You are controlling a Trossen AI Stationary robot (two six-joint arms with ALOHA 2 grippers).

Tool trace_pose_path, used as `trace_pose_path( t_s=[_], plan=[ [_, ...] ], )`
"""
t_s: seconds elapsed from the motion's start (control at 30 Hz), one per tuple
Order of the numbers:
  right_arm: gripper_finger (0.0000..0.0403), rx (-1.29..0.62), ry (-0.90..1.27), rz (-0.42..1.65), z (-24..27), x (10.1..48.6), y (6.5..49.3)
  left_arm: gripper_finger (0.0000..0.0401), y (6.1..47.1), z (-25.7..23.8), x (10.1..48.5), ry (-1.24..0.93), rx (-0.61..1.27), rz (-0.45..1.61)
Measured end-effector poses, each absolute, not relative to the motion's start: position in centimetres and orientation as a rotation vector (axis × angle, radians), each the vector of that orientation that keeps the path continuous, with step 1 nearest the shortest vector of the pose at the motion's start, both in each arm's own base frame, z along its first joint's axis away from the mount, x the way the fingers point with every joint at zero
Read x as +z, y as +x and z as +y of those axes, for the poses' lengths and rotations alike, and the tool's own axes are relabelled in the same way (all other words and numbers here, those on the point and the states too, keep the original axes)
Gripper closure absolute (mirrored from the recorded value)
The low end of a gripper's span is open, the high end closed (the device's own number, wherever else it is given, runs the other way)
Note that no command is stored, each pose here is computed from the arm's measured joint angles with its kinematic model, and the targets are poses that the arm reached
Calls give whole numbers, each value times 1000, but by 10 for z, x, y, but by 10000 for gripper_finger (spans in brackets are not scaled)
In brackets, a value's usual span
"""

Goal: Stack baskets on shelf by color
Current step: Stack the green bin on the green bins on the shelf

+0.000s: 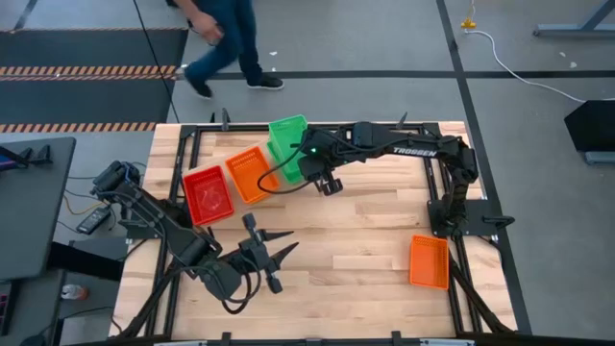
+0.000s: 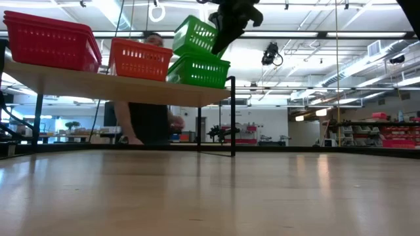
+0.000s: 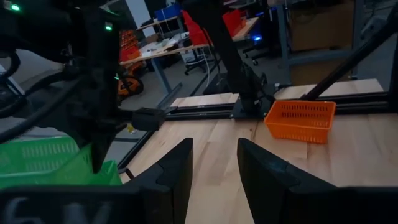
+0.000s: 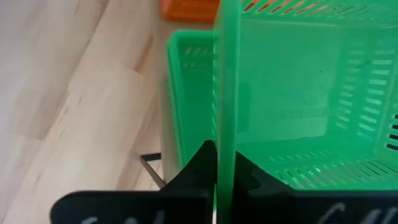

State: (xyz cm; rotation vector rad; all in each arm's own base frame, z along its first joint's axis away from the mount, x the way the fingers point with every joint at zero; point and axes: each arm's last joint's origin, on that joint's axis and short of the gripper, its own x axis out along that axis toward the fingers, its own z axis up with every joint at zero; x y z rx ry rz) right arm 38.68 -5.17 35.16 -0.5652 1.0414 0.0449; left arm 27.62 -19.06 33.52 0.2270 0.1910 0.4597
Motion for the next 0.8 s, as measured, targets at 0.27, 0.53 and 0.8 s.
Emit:
trace_pose_path(
  t_s=[0.27,0.53,0.8],
  plan=[
    [367,41,-558,1059,-54,351,385,268,272,-194,338,211,423,187],
    [333,41,-558,1063,-54,351,385,268,271,-195,338,205,419,182],
    [284,17,-569,1071,-55,351,385,268,271,-195,338,204,419,181]
  ],
)
